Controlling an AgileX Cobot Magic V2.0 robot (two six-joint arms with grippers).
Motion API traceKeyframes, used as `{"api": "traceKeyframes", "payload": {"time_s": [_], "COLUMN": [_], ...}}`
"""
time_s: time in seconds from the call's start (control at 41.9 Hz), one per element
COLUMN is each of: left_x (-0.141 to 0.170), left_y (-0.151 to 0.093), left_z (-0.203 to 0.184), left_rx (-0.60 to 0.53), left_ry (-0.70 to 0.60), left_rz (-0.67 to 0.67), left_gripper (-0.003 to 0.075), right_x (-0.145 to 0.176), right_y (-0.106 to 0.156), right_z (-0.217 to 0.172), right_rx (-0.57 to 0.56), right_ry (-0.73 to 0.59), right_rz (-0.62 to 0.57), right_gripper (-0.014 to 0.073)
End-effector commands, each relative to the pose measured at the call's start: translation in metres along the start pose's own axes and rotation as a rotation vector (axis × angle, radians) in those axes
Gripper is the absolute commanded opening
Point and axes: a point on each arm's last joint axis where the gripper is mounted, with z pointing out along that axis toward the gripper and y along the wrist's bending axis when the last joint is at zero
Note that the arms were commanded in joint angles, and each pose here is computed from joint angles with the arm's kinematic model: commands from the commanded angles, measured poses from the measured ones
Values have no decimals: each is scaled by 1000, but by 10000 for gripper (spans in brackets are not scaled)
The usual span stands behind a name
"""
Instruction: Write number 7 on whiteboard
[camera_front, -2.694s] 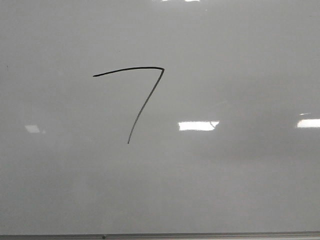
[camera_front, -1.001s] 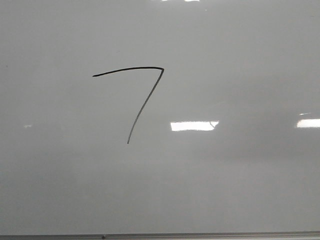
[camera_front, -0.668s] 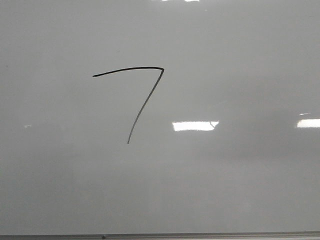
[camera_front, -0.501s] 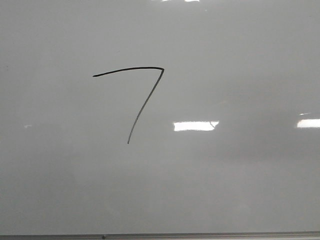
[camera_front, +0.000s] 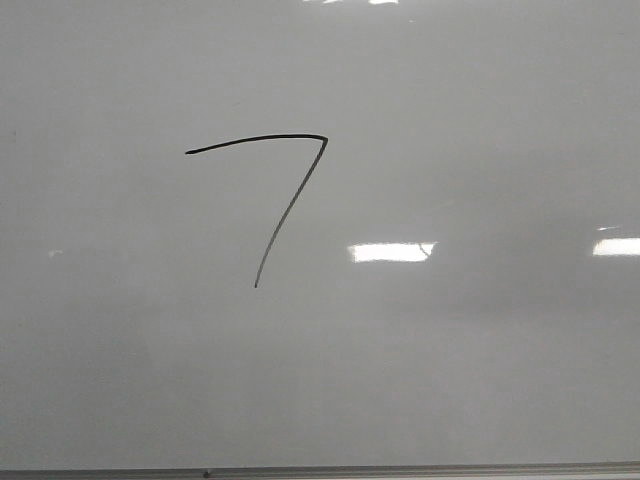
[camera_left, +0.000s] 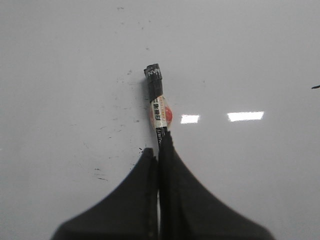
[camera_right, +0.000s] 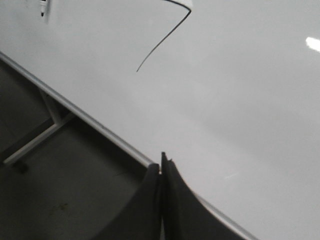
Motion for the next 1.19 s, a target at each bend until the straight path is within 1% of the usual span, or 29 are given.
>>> {"api": "traceKeyframes", "payload": {"time_s": [0.0, 0.095, 0.191, 0.262, 0.381, 0.524, 0.572, 0.787, 1.168], "left_x": [-8, -8, -8, -8, -8, -8, -8, -8, -8], "left_y": [0, 0, 0, 0, 0, 0, 0, 0, 0], "left_z": [-1, -1, -1, -1, -1, -1, -1, -1, -1], "left_rx": [-6, -6, -6, -6, -6, -6, -6, -6, -6], "left_ry": [-99, -99, -99, -99, -99, -99, -99, -99, -99], "left_rz": [-16, -16, -16, -16, -16, -16, -16, -16, -16], "left_gripper": [-20, -20, -20, -20, -20, -20, -20, -20, -20], "right_x": [-13, -1, 21, 41, 68, 89, 92, 95, 95], "right_y": [-10, -19, -25, -28, -30, -30, -30, -30, -30], "right_z": [-5, -3, -1, 2, 6, 11, 11, 13, 13], "right_rx": [136, 255, 363, 431, 502, 536, 539, 540, 540], "right_ry": [-213, -335, -397, -401, -387, -386, -361, -323, -323], "right_rz": [-28, 23, 102, 134, 169, 185, 192, 202, 202], "right_gripper": [-59, -59, -59, -59, -59, -59, -59, -59, -59]}}
